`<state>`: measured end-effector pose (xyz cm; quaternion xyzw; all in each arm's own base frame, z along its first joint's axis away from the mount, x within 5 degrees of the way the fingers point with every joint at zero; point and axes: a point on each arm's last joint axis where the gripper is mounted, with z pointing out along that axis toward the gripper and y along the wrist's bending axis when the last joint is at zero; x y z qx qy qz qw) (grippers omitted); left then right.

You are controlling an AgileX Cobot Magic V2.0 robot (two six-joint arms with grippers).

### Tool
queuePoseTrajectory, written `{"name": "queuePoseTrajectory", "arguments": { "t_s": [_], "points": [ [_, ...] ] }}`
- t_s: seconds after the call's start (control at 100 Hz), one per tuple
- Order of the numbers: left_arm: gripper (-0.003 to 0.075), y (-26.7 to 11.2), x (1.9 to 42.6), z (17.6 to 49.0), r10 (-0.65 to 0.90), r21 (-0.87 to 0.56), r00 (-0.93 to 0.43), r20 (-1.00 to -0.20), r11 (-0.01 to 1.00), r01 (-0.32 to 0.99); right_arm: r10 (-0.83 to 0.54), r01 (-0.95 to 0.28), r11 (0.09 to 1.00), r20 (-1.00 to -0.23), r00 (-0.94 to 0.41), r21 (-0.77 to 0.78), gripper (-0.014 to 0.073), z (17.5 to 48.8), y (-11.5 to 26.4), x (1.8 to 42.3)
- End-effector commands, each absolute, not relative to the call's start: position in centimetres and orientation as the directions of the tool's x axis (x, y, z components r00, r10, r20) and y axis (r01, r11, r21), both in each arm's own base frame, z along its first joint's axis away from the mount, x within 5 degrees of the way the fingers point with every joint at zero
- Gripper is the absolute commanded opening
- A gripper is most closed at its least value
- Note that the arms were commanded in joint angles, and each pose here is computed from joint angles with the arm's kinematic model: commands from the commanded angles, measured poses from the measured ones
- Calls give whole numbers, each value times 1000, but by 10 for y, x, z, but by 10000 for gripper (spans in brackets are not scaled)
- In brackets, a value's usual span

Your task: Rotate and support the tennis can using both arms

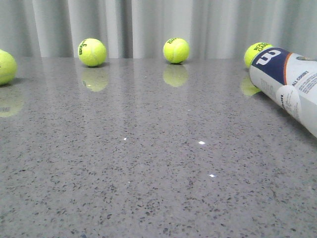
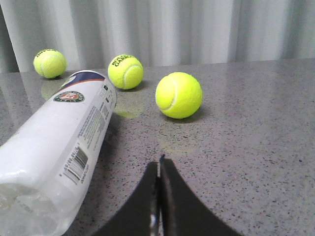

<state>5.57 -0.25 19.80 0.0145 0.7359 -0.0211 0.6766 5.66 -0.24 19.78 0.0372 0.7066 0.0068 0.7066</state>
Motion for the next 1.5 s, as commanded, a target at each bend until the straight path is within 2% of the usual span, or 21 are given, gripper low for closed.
{"name": "queuePoseTrajectory", "arguments": {
  "t_s": [0.0, 0.67, 0.83, 1.03, 1.17, 1.49],
  "points": [
    [-21, -3, 55, 192, -12, -12, -4, -1000, 998, 61, 57, 35, 997, -991, 119, 62, -66, 213, -2, 54],
    [-21, -3, 55, 192, -12, -12, -4, -1000, 998, 61, 57, 35, 997, -991, 118, 62, -66, 213, -2, 54],
    [-20, -3, 55, 192, -12, -12, -4, -1000, 998, 61, 58, 36, 997, -992, 111, 62, -66, 230, -2, 50],
    [-21, -3, 55, 192, -12, -12, -4, -1000, 998, 61, 55, 46, 997, -998, 7, 55, -66, 269, -2, 40],
    [-21, -3, 55, 192, -12, -12, -4, -1000, 998, 61, 63, 58, 997, -985, -161, 55, -66, 290, -2, 40],
    [-20, -3, 55, 192, -12, -12, -4, -1000, 998, 61, 96, 68, 995, -906, -411, 75, -62, 312, -3, 78]
  ]
}}
